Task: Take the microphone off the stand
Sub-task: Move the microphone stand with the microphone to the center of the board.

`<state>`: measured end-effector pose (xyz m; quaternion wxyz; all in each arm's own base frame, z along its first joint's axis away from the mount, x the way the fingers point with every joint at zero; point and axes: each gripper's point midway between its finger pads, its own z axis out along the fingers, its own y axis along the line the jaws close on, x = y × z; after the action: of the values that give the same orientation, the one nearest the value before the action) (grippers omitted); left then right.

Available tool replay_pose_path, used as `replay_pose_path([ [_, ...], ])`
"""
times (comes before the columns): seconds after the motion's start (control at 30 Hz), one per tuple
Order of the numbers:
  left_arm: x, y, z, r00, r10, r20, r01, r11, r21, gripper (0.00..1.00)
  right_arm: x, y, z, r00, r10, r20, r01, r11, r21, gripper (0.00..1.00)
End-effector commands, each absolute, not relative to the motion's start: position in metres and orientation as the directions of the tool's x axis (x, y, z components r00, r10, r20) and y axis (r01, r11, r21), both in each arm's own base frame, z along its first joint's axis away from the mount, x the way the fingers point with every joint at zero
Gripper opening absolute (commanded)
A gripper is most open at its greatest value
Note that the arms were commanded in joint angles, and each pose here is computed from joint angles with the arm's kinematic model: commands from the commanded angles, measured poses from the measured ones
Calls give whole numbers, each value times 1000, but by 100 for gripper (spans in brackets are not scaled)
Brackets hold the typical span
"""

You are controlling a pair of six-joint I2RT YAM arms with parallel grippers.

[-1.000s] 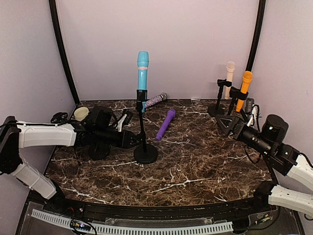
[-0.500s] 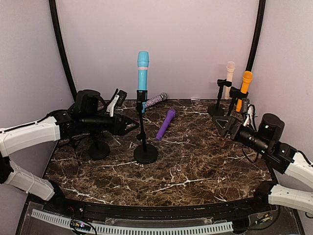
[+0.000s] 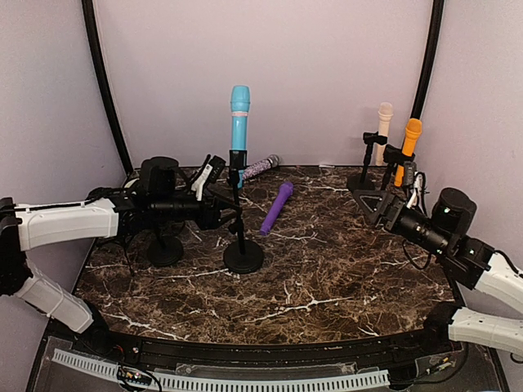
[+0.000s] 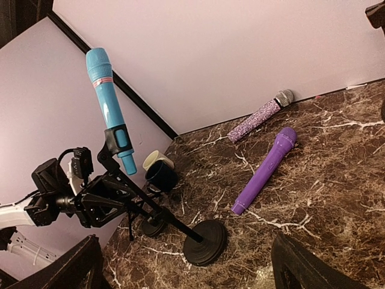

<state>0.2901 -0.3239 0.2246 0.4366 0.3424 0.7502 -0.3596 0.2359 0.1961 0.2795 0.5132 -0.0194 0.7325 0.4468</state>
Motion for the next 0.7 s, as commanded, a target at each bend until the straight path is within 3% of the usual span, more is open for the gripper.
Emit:
replay_pose_path([
  [0.0,300,-330,237,-269,180,-946,861,486,-153,44,232,194,289,-445,453,-773,-505,586,634,98],
  [0.3,323,-328,215,-294,215,-931,815,566,-127,37,231,193,290,-444,451,-774,-507,586,632,98],
  [0.67,315,-316,210,-313,202,-928,796,589,-140,34,232,194,287,-445,453,-773,-506,585,634,99],
])
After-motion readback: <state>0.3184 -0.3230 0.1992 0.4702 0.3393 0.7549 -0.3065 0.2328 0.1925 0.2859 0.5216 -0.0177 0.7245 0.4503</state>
